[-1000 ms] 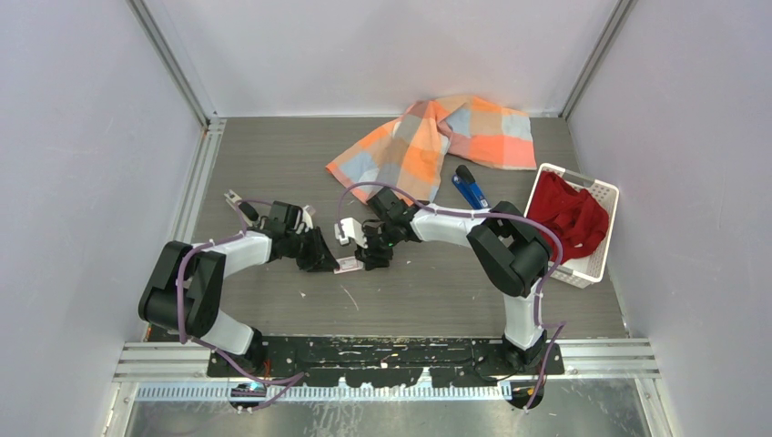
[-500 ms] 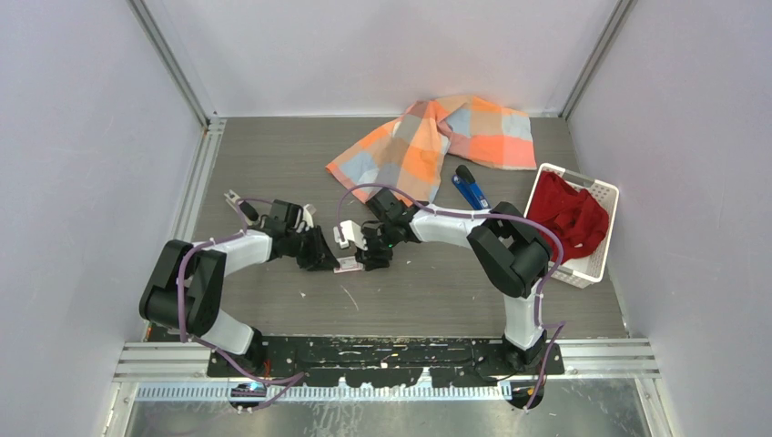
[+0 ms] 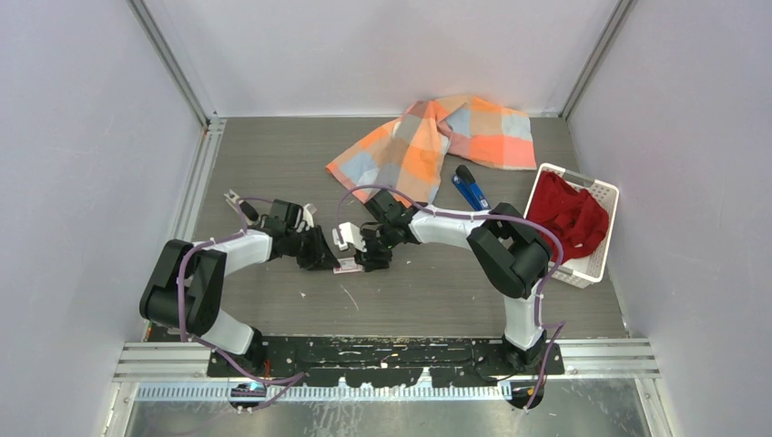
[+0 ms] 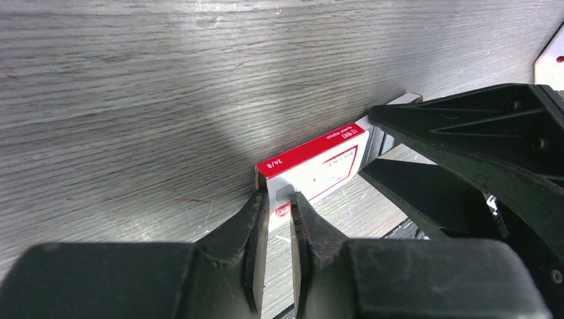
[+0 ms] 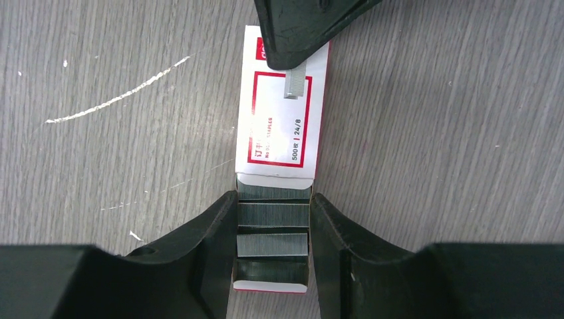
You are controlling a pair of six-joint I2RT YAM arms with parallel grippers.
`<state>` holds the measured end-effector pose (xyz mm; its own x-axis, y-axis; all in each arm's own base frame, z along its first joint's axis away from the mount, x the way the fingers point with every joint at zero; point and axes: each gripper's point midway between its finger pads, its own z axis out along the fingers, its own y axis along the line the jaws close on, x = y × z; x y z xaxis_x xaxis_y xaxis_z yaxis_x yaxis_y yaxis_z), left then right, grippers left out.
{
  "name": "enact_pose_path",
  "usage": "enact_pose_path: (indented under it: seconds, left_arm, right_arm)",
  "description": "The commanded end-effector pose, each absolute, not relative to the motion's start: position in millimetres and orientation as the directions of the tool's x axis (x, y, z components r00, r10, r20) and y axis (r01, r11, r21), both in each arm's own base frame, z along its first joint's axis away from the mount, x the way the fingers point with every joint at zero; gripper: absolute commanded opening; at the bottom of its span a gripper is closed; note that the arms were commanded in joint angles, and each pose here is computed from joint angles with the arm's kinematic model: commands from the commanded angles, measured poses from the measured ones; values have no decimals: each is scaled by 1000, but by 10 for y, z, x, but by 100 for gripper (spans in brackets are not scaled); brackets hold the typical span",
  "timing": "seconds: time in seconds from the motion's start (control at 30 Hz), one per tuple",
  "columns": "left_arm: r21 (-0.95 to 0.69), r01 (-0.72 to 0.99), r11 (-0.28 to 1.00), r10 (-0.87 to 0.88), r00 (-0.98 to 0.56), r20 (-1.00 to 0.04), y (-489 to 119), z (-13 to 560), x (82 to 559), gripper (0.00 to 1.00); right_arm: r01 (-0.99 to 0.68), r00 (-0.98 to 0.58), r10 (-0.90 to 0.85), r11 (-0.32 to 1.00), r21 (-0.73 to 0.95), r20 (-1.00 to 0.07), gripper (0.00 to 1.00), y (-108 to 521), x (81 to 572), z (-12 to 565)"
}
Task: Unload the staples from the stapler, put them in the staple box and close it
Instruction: Close the staple box at the center of the board.
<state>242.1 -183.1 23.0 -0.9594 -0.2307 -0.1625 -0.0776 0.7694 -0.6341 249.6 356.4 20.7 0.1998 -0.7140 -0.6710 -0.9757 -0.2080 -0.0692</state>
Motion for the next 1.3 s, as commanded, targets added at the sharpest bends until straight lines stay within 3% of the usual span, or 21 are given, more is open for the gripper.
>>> enact_pose_path:
  seconds: [0.0,0.33,0.5,0.7,1.0,1.27]
  left_arm:
    - [-660,-37,750,-204,-963,-178,-1927,303,2486,19]
    - [-651,-38,758,-214,-957,-193,-1902,329,2485,21]
    - [-649,-41,759,-217,-957,-193,-1894,326,2476,22]
    - [-649,-39,760,-214,-958,-192,-1894,321,2458,22]
    - [-662,-46,748,-213,-962,-173,-1923,281,2437,20]
    - [-666,-50,745,-215,-962,-168,-1977,243,2412,20]
  right_arm:
    - [-977,174,-743,-212,-20,-646,36,3549,2347,127]
    - [-987,144,-736,-151,-47,-662,66,3402,2537,368]
    - [-984,163,-742,-173,-49,-650,73,3251,2541,369]
    - [-986,149,-778,-167,-27,-610,69,3196,2562,186]
    - [-983,142,-775,-184,5,-616,46,3269,2495,139]
    - [-982,147,-764,-186,-3,-628,42,3380,2450,168]
